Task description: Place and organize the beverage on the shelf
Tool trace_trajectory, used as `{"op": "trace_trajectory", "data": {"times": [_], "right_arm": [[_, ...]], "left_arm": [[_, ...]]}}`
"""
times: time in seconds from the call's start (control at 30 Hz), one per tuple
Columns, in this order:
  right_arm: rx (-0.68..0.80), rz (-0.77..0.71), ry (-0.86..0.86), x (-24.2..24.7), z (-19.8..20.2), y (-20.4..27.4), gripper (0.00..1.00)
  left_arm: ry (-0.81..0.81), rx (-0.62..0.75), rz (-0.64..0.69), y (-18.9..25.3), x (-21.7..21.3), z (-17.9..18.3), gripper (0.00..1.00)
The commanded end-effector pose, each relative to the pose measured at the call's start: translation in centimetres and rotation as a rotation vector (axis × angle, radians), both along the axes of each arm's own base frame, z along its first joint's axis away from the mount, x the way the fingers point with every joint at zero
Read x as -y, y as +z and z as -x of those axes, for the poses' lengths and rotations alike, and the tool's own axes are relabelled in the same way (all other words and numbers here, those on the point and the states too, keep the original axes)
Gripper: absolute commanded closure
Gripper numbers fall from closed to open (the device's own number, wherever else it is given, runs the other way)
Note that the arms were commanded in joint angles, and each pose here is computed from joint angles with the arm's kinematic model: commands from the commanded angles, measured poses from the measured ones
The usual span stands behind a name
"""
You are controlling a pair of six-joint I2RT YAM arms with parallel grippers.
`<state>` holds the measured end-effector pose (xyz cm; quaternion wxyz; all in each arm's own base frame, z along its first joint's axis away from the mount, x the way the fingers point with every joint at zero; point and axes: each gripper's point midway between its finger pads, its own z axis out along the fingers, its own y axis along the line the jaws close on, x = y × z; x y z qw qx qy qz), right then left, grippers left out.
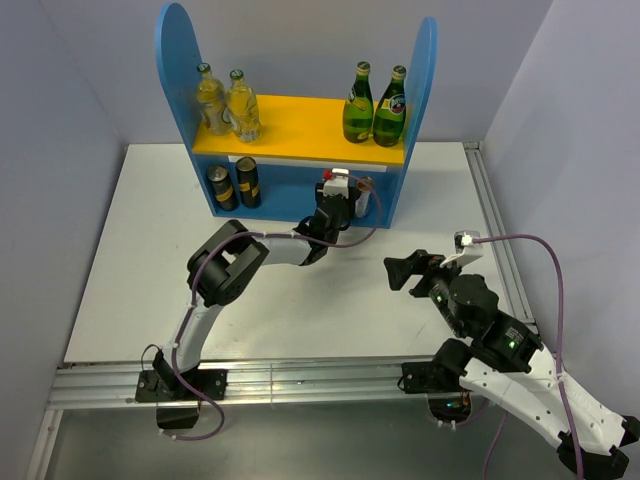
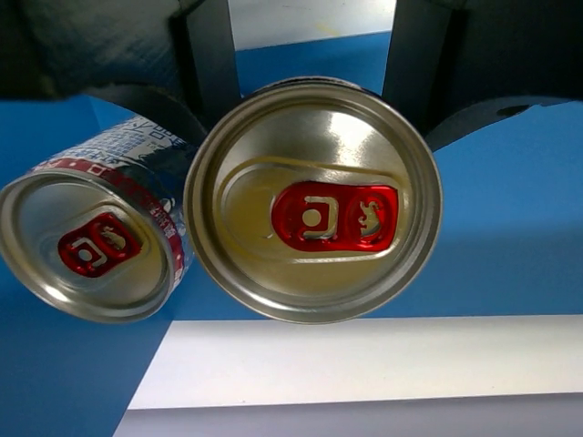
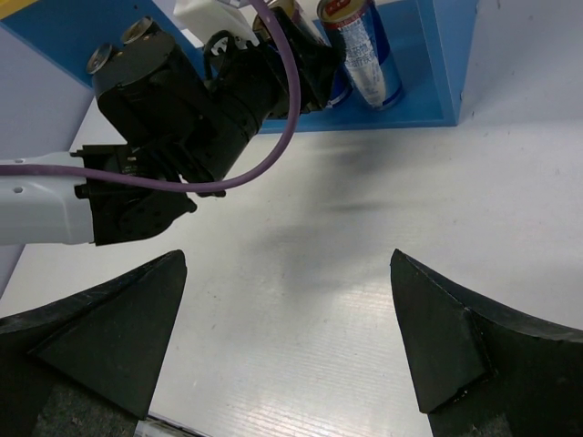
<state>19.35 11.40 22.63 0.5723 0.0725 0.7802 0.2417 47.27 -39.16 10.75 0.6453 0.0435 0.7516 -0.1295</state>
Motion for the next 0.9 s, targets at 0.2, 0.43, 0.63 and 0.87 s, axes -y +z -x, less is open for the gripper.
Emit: {"op": "trace_trajectory", "data": {"times": [0.2,0.43,0.63,0.87], "right_arm": [[0.012,-0.009,-0.019,0.2,-0.2,0.5,0.0],[0.012,-0.008,-0.019,0.2,-0.2,0.6,0.0],[0.008,0.002,-0.021,0.1,-0.3,0.4,0.0],[0.011,0.006,-0.031,0.3,-0.4,0.4,0.0]], "left_arm": [[-0.014,0.08,0.145,4.9,1.7,-0.9,0.27],[-0.008,0.086,0.149,5.8,1.2,0.0,0.24],[-0.008,0.084,0.143,7.6,0.1,3.3,0.01],[0.037,0.035,0.089,8.1,-2.5,8.0,0.01]]}}
